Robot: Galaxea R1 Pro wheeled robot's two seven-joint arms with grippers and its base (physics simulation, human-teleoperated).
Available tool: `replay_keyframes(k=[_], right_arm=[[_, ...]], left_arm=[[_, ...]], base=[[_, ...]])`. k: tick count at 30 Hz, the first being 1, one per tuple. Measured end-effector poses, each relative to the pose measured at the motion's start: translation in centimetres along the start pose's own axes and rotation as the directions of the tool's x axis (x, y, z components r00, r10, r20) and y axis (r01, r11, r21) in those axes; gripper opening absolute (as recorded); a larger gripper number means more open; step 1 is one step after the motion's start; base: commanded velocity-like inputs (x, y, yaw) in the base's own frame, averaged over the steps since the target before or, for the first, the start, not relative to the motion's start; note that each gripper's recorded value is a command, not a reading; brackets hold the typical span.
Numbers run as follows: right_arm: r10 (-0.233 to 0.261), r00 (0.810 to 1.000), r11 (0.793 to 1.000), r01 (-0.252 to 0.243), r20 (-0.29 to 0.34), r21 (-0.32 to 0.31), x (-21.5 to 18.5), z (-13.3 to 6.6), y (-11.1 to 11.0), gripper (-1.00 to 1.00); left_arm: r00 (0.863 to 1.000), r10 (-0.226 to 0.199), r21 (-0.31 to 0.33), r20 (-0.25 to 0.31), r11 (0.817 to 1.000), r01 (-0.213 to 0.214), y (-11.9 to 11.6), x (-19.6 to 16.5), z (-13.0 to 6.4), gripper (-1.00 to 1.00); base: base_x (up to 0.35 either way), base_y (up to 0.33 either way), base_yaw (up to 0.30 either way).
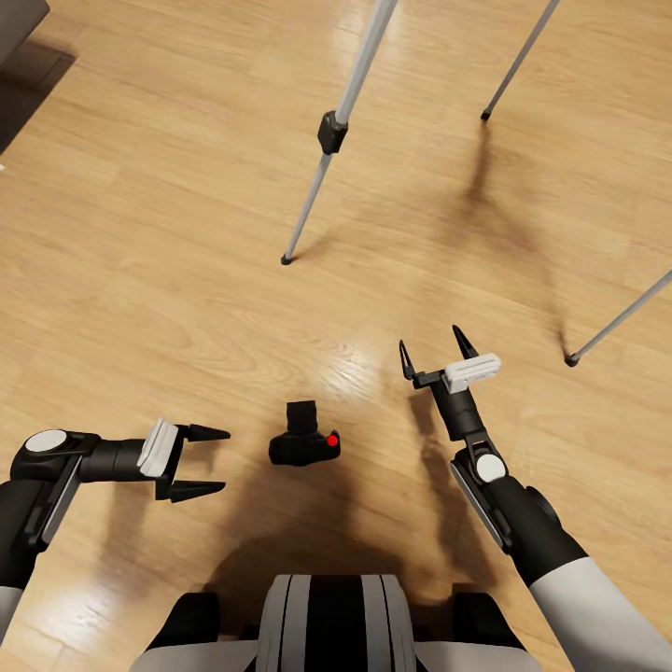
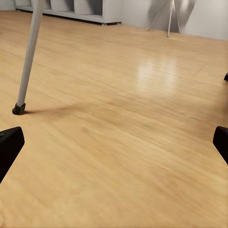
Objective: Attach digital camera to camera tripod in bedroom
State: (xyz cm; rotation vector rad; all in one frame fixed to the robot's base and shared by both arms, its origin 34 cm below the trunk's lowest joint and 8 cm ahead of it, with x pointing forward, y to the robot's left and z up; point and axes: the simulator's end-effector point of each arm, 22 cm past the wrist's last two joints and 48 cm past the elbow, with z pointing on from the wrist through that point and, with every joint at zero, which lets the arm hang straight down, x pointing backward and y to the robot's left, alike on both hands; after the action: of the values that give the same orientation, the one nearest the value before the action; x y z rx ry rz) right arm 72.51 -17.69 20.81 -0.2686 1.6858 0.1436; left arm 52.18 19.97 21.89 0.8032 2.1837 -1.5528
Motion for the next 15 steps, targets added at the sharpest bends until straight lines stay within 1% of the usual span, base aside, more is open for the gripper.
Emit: replay_keyframes(k=[10, 15], right_arm=[[0.000, 1.000, 1.000, 0.000, -0.003, 0.000, 0.17, 0.00, 0.02, 1.00], [0.000, 1.000, 1.000, 0.000, -0.004, -0.001, 0.20, -0.01, 0.05, 1.00]], left_arm=[[1.000, 0.008, -0.004, 0.001, 1.000, -0.008, 0.16, 0.01, 0.05, 1.00], [1.000, 0.022, -0.004, 0.011, 1.000, -0.022, 0.06, -0.40, 0.58, 1.00]], base=[[0.000, 0.000, 0.000], [0.000, 0.000, 0.000]])
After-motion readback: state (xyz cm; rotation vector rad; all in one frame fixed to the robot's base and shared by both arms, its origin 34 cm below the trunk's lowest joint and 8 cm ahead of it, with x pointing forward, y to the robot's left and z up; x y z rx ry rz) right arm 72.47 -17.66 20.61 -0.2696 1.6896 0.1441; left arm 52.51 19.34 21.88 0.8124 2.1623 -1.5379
